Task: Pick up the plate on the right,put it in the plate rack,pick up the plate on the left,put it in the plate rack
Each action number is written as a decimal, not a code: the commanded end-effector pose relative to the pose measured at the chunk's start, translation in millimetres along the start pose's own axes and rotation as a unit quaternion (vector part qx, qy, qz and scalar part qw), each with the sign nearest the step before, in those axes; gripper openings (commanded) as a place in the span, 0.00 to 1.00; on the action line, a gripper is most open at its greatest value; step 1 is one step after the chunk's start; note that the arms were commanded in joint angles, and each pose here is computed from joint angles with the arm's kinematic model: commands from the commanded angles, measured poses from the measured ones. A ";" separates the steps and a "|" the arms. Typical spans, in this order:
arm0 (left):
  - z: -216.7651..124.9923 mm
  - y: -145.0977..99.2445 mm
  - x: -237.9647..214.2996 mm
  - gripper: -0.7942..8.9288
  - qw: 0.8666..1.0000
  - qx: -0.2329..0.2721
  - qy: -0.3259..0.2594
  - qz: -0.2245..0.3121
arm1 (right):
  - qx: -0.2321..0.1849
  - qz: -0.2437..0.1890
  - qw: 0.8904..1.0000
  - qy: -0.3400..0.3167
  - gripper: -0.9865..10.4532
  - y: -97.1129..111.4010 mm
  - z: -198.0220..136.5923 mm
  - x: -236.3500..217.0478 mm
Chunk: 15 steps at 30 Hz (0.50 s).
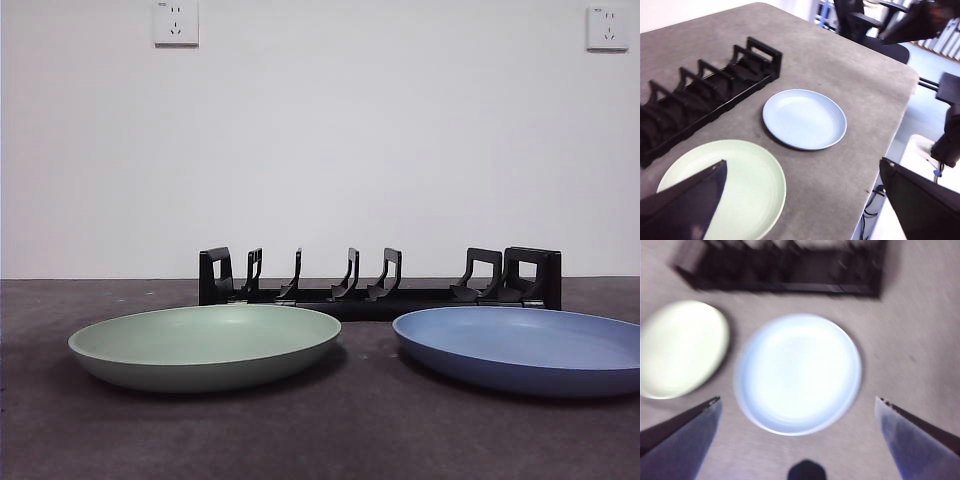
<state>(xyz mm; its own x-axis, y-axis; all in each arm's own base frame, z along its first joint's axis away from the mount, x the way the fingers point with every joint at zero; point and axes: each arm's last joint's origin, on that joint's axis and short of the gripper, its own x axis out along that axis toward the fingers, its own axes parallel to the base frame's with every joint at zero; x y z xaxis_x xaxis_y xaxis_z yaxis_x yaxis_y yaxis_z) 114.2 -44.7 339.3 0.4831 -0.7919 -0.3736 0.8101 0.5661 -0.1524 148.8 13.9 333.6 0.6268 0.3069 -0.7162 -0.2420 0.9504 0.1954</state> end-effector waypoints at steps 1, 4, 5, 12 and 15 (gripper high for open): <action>4.1 1.0 8.1 0.73 0.999 0.030 -0.004 -0.018 | 0.016 -0.006 0.999 0.048 0.63 -9.5 11.3 30.2; 7.6 1.3 19.4 0.73 0.998 0.047 -0.002 -0.041 | 0.035 -0.007 0.992 0.118 0.63 -24.6 20.8 80.4; 8.3 0.9 22.9 0.73 0.997 0.055 0.000 -0.049 | 0.041 -0.010 0.989 0.140 0.63 -29.7 21.8 96.9; 8.7 -1.5 33.4 0.73 0.995 0.077 0.013 -0.060 | 0.054 -0.032 0.973 0.223 0.63 -49.1 15.5 158.1; 8.7 -2.4 36.0 0.73 0.994 0.091 0.019 -0.052 | 0.057 -0.032 0.970 0.234 0.60 -54.1 13.2 175.4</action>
<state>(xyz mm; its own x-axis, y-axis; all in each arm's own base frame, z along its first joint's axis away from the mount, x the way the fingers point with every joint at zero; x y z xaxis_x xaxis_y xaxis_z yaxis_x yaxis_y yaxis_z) 132.2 -75.7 333.9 0.3803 -0.8324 -0.4031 0.8967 0.4386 -0.0598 279.7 16.8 209.2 0.2334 0.2165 -0.9480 -0.1114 0.9744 0.1952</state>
